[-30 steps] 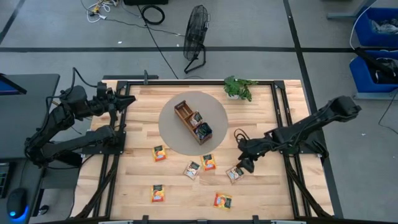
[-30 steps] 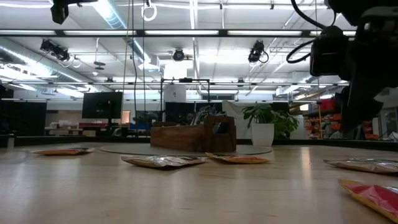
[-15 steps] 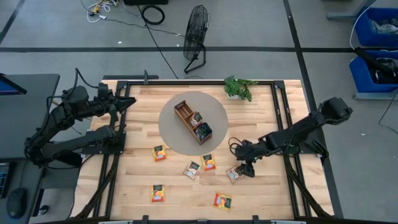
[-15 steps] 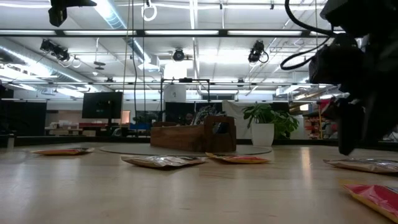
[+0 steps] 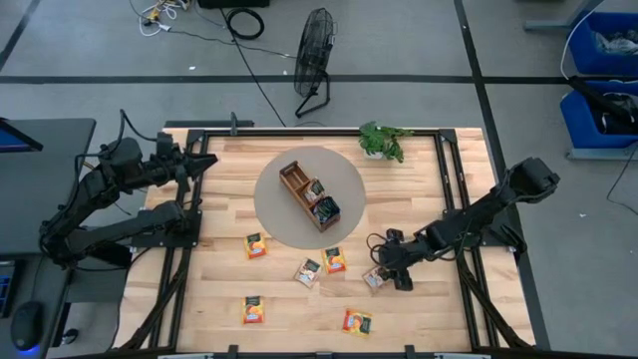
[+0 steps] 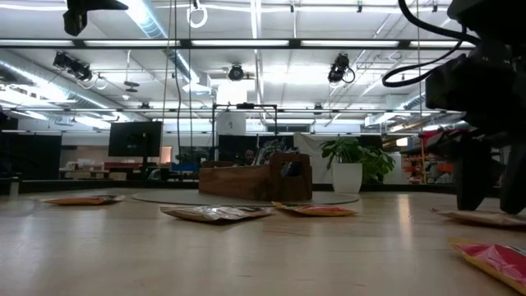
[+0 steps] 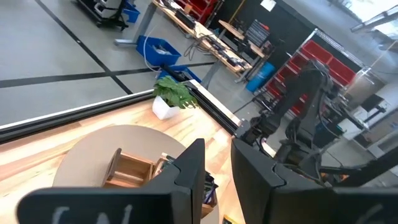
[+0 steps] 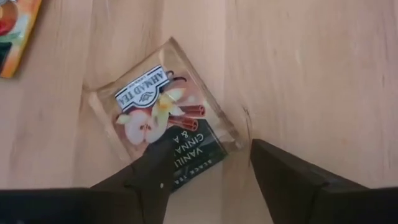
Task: Pick & Place Tea
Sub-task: Put the brown tea bag into the middle section of the wooden organizer
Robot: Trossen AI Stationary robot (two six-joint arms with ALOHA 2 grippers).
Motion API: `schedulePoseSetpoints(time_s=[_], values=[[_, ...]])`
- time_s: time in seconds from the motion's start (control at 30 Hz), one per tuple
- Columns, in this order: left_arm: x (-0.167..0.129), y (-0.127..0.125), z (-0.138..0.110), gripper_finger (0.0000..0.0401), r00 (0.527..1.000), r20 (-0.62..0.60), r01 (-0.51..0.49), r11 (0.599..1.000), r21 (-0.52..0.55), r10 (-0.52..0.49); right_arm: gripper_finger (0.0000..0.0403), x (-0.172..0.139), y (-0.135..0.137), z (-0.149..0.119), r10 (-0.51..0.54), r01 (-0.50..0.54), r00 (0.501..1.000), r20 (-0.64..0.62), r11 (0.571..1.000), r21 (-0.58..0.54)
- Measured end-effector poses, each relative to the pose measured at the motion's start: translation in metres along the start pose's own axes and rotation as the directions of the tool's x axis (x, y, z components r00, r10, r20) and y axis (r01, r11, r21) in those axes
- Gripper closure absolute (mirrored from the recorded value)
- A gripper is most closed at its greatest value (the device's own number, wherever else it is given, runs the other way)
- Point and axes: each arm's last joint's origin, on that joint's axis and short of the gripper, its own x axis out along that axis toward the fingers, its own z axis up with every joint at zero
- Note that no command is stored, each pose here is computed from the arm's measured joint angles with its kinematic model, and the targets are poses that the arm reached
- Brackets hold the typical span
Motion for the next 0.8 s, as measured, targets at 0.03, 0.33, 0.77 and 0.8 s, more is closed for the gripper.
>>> schedulePoseSetpoints(time_s=[0.03,0.33,0.77,0.8], values=[[0.000,0.000,0.000,0.0318,1.000,0.002,-0.003,1.000,0.000,0.003,0.0185,0.000,0.000,0.000,-0.008,0.008,1.000,0.000,1.000,-0.008],[0.000,0.001,0.000,0.0318,1.000,0.016,-0.025,1.000,-0.007,0.025,0.0299,0.000,-0.002,-0.002,-0.035,0.035,0.999,-0.003,0.999,0.000],[0.000,0.001,0.001,0.0318,0.999,0.031,-0.044,0.999,-0.027,0.044,0.0400,-0.002,-0.013,0.008,-0.013,0.021,0.999,-0.041,0.977,0.210],[0.000,0.001,0.001,0.0318,0.999,0.032,-0.043,0.999,-0.030,0.044,0.0400,-0.003,-0.012,0.013,-0.017,0.026,0.999,-0.044,0.976,0.214]])
